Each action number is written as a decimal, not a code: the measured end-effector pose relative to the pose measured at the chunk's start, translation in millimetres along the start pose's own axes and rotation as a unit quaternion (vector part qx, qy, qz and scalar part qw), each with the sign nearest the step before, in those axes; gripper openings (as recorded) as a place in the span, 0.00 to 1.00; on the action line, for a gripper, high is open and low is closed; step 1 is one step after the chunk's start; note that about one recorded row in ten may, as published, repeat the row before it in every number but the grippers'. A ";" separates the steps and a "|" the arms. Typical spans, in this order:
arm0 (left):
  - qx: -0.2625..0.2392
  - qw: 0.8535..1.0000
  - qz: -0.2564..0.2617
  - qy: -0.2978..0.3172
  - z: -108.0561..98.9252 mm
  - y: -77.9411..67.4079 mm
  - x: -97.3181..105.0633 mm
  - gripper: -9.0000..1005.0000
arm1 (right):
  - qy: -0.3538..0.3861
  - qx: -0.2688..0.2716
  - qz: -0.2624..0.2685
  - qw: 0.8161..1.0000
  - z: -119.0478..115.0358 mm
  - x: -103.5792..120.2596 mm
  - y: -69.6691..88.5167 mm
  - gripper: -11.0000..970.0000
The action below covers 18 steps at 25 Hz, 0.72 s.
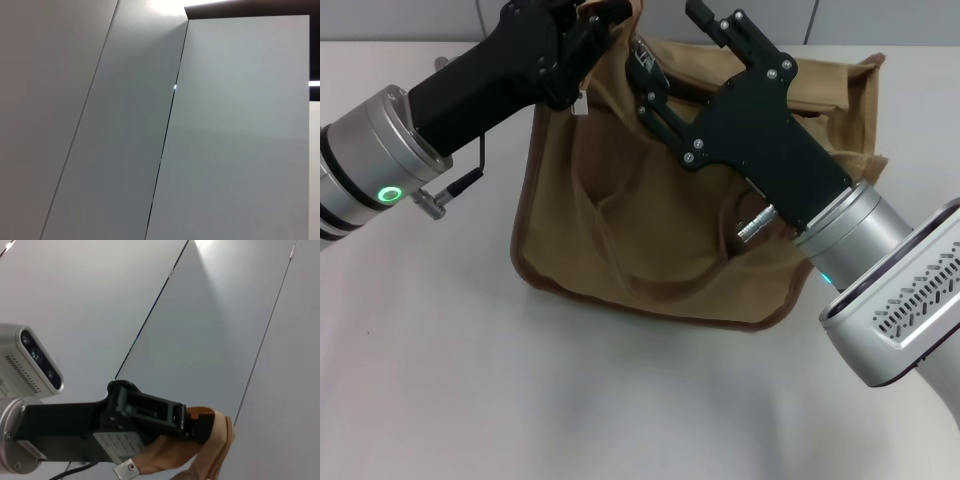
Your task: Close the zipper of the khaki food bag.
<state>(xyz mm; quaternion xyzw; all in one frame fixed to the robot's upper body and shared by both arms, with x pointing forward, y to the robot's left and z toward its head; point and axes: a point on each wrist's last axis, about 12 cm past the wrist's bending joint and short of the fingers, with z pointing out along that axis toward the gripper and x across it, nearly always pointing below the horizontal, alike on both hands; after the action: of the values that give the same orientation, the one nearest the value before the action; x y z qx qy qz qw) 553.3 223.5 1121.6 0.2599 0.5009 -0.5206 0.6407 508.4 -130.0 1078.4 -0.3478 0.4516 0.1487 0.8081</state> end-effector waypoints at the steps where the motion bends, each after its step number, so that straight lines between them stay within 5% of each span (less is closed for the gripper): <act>1: 0.000 1.000 0.000 0.000 0.0 0.0 0.0 0.05 | 0.000 0.000 0.000 1.000 0.0 0.0 0.0 0.67; 18: -0.001 1.000 -0.005 -0.003 1.3 -0.6 1.2 0.05 | 0.010 -0.006 0.006 1.000 4.5 0.6 2.8 0.65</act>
<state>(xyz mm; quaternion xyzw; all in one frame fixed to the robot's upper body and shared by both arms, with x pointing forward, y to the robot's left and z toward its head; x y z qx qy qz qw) 553.1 221.7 1121.1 0.2554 0.5004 -0.5243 0.6399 510.0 -124.9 1078.2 -0.3513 0.4604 0.1529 0.8007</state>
